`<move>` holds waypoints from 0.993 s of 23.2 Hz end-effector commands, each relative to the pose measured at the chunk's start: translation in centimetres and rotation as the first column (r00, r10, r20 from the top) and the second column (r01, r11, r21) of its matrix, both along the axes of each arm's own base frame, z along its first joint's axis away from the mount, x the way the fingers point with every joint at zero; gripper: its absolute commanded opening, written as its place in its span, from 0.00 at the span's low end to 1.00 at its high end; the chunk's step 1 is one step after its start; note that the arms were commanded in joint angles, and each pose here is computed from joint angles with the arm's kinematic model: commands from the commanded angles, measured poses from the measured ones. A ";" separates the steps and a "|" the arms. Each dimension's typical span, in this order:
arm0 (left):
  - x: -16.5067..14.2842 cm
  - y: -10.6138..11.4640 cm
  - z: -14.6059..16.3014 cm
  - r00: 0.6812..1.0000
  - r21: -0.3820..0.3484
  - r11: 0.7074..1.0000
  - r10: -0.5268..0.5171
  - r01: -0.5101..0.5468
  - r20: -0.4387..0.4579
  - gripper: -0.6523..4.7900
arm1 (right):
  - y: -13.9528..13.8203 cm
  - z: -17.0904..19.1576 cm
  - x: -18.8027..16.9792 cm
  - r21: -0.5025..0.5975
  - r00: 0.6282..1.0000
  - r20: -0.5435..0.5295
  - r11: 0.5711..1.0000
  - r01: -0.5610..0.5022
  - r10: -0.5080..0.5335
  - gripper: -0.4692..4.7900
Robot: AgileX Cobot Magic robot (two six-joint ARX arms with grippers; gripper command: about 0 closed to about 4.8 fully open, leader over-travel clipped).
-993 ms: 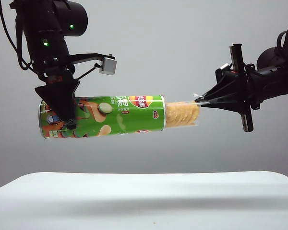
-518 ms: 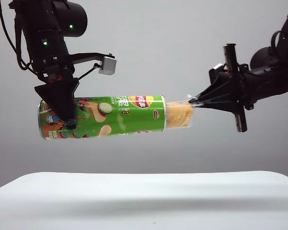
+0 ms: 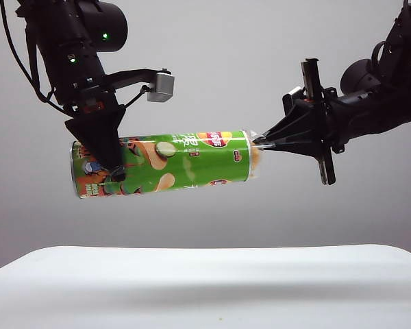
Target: Pick up the green tub of chips from the desk, push the transparent container that's holding the chips and has slipped out back in, and finally put the chips back on the desk.
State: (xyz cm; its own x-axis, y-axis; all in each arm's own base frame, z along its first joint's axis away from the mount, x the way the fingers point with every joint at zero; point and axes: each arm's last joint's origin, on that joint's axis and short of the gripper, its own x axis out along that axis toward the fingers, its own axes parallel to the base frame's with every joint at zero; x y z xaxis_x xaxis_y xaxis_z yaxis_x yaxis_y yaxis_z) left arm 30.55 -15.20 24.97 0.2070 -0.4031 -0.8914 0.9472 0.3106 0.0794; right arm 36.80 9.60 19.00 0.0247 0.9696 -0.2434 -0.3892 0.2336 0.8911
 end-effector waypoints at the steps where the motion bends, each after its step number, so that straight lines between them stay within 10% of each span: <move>1: 0.8 -1.8 1.6 0.989 -0.207 0.974 -0.060 0.087 0.133 0.59 | 1.4 0.4 -0.4 0.054 0.997 -0.013 0.996 -0.070 0.071 0.08; 11: 1.3 -2.3 2.1 0.987 -0.277 0.958 -0.028 0.072 0.161 0.59 | 1.8 1.2 -0.1 0.145 0.990 -0.035 0.981 -0.128 0.134 0.08; 23: 1.0 -0.2 1.0 0.992 -0.038 0.998 0.044 -0.040 0.120 0.59 | -1.4 1.6 1.0 0.165 0.997 0.026 0.984 -0.070 0.067 0.35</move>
